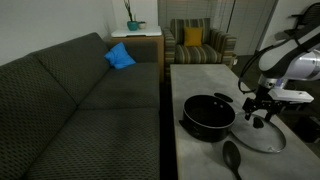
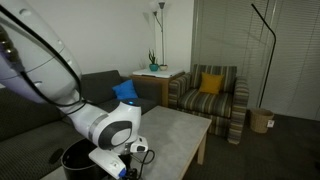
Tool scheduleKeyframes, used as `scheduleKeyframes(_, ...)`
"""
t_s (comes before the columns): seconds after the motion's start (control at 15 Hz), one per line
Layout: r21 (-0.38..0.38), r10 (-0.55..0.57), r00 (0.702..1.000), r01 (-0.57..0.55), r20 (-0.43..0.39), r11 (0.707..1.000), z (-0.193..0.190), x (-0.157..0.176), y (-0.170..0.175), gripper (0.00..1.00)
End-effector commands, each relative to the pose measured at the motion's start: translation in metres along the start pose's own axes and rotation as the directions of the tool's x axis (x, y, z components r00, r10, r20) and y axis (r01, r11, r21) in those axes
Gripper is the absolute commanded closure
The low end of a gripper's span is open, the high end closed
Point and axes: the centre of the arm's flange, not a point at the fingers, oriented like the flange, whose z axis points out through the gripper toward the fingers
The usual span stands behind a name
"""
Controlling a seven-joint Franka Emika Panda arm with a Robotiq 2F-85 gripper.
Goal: Take the lid from the table and place it on the black pot
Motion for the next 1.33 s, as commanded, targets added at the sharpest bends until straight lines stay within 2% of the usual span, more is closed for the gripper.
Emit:
scheduleKeyframes(0.0,-0.011,0.018,0.998,-0.019,-0.054,1.000,0.018,-0.006,0.007,0.00)
scheduleKeyframes(0.07,-0.002,0.022,0.997,-0.022,-0.079,1.000,0.020,-0.006,0.009,0.00)
scheduleKeyframes(0.13,0.006,0.028,0.993,-0.027,-0.111,1.000,0.020,-0.006,0.009,0.19)
scheduleKeyframes(0.33,0.002,0.032,0.987,-0.032,-0.155,0.999,0.022,-0.007,0.006,0.40)
scheduleKeyframes(0.53,-0.017,0.062,0.992,-0.064,-0.110,0.998,0.022,-0.013,0.000,0.62)
scheduleKeyframes(0.8,-0.044,0.125,0.987,-0.130,-0.097,0.991,0.015,-0.017,-0.003,0.89)
scheduleKeyframes(0.87,-0.054,0.136,0.986,-0.141,-0.092,0.988,0.015,-0.019,-0.005,0.93)
scheduleKeyframes(1.27,-0.101,0.186,0.974,-0.200,-0.132,0.975,0.000,-0.027,-0.010,0.92)
